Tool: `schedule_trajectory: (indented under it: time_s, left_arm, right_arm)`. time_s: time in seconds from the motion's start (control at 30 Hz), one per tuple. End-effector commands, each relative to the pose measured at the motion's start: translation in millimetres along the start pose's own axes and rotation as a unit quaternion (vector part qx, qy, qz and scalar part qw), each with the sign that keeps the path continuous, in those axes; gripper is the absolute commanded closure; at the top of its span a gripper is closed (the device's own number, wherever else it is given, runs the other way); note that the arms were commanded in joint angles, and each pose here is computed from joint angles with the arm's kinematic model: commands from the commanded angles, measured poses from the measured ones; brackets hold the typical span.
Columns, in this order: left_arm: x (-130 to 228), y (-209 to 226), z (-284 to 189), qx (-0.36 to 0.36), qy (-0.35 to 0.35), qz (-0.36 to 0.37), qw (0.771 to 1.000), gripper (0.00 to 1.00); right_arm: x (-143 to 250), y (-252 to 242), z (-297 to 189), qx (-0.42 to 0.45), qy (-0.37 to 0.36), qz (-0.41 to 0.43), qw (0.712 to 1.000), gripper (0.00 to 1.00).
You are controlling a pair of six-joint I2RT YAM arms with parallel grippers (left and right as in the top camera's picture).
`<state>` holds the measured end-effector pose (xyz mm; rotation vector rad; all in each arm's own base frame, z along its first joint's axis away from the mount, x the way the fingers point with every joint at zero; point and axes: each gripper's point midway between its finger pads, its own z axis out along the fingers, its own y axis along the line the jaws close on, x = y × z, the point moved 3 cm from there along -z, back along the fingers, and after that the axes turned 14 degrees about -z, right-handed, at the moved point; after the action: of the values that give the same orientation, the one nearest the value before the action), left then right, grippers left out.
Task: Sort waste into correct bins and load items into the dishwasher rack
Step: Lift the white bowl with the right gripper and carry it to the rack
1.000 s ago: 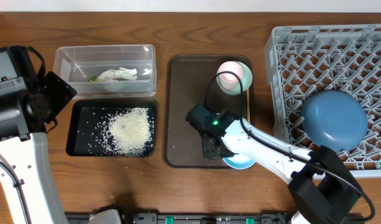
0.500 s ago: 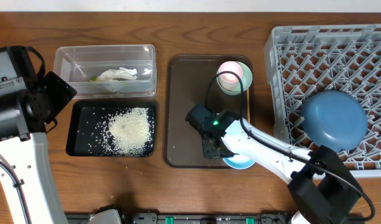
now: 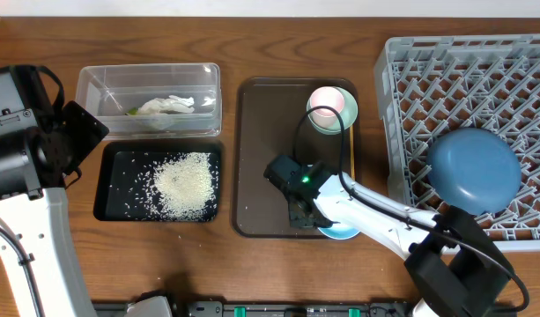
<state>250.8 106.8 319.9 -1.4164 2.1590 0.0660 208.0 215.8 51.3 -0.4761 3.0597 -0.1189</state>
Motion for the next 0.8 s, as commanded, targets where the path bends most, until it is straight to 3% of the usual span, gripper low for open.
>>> schedule_trajectory:
  time_s: [0.0,0.17,0.27,0.43,0.77]
  left_arm:
    - [-1.8,1.5,-2.3,-0.001,-0.004,-0.003,1.000,0.07]
    - [-1.8,1.5,-2.3,-0.001,-0.004,-0.003,1.000,0.07]
    - [-1.8,1.5,-2.3,-0.001,-0.004,-0.003,1.000,0.07]
    - [-1.8,1.5,-2.3,-0.001,-0.004,-0.003,1.000,0.07]
    - [-1.8,1.5,-2.3,-0.001,-0.004,-0.003,1.000,0.07]
  right_arm:
    - [-2.2,-1.2,-0.6,0.005,-0.003,0.008,1.000,0.87]
    - [-12.9,3.6,-15.4,-0.002,-0.014,-0.003,1.000,0.88]
    - [-22.3,5.9,-31.8,-0.006,-0.023,-0.015,1.000,0.98]
    - [-43.7,-0.9,-64.1,-0.013,-0.039,-0.024,0.999,0.99]
    - [-102.2,-70.8,-145.3,-0.026,-0.105,0.006,0.994,0.99]
